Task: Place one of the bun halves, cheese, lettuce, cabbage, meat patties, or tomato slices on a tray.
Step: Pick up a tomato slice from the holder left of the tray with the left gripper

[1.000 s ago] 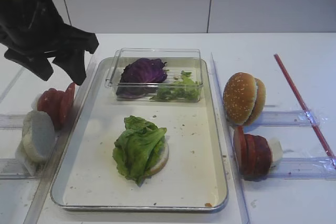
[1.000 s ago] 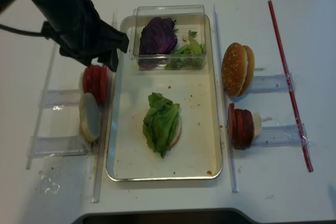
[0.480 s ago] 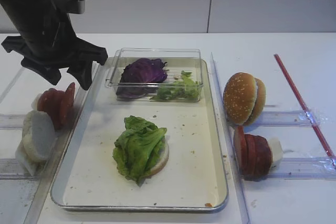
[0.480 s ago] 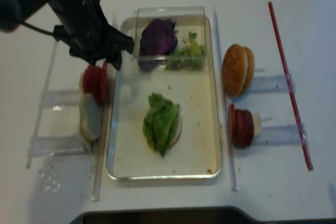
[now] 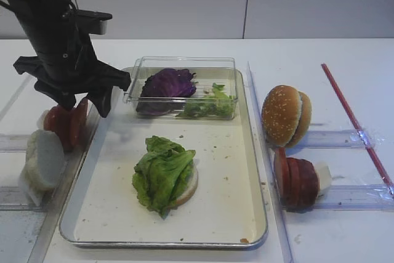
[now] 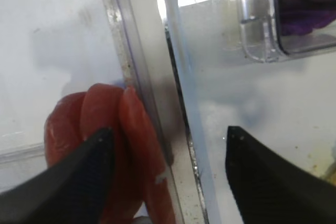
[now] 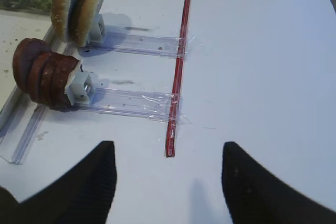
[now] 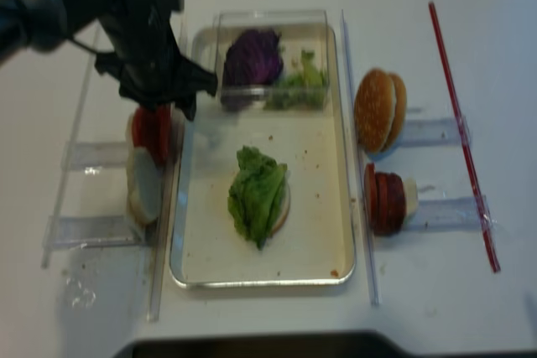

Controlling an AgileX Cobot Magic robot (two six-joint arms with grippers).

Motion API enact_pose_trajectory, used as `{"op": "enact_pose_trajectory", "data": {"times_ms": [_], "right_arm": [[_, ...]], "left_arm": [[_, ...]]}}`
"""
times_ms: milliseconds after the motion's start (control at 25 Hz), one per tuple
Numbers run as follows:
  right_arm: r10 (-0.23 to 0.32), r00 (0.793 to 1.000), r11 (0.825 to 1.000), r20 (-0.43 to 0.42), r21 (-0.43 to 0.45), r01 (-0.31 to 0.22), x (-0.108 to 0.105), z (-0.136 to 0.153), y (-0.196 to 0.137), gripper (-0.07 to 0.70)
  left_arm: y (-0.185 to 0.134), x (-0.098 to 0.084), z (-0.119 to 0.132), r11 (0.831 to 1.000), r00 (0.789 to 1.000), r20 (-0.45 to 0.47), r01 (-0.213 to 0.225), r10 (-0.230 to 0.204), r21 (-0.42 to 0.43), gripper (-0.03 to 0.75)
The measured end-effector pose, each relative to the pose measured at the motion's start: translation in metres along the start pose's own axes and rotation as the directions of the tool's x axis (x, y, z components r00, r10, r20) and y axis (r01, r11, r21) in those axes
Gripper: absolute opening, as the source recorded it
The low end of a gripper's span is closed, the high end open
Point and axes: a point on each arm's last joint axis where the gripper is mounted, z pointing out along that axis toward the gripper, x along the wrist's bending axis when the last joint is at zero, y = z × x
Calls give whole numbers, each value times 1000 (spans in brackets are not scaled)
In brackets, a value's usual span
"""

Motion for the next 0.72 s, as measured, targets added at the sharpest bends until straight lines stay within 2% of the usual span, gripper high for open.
{"op": "enact_pose_trajectory", "data": {"times_ms": [360, 720], "right_arm": [[0, 1000, 1000, 0, 0, 0, 0, 0, 0, 457], [0, 1000, 1000, 0, 0, 0, 0, 0, 0, 457]], "left_arm": [[1, -1, 9, 1000, 1000, 0, 3, -3, 27, 417], [1, -1, 19, 998, 1000, -11, -2, 3, 65, 312]]}}
